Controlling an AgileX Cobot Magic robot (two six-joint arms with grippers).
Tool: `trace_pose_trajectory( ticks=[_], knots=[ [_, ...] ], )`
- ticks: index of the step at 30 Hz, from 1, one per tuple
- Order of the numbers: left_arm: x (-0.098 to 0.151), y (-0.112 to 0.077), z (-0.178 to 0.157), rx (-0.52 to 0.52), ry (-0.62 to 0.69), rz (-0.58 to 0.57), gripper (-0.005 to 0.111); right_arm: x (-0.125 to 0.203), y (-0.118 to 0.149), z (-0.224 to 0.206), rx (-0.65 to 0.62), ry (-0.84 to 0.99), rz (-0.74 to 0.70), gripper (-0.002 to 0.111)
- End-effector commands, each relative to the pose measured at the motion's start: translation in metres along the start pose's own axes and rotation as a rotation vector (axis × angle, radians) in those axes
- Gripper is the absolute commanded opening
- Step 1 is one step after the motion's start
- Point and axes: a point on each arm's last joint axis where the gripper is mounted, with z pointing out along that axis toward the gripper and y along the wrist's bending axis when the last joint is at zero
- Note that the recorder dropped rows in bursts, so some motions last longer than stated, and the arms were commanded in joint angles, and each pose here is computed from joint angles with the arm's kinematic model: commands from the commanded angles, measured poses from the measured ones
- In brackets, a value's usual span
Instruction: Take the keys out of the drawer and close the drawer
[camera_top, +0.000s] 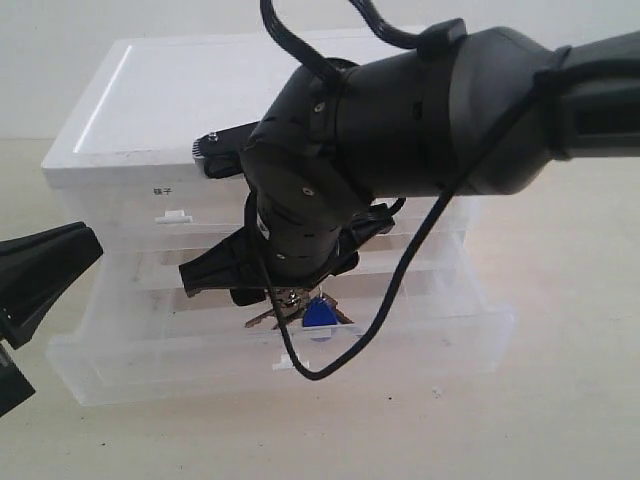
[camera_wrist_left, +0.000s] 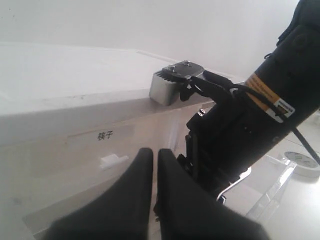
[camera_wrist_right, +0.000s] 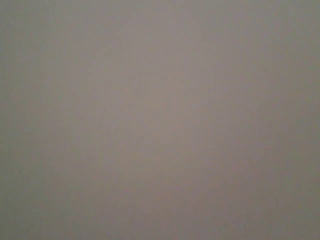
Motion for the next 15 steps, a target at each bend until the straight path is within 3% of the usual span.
trace_pose_trajectory(
  ticks=[1,5,10,12,15],
  knots=[
    [0.0,-0.001,-0.001,0.002,-0.009,-0.016,0.005,0.012,-0.01,0.02,0.121,0.098,-0.053,0.069],
    [0.0,-0.001,-0.001,0.003,-0.009,-0.016,0.005,0.013,-0.009,0.016,0.096,0.122,-0.084,0.073],
    [0.0,-0.001,-0.001,0.001,-0.01,-0.016,0.005,-0.006,-0.013,-0.036,0.034,-0.029,-0.113,0.072],
    [0.0,-0.001,-0.001,0.003,-0.009,-0.015,0.005,-0.005,-0.013,-0.066,0.011,-0.062,-0.236,0.061],
    [0.0,-0.001,-0.001,0.003,-0.009,-0.015,0.005,0.001,-0.008,-0.089,-0.026,-0.078,-0.33,0.052]
  ],
)
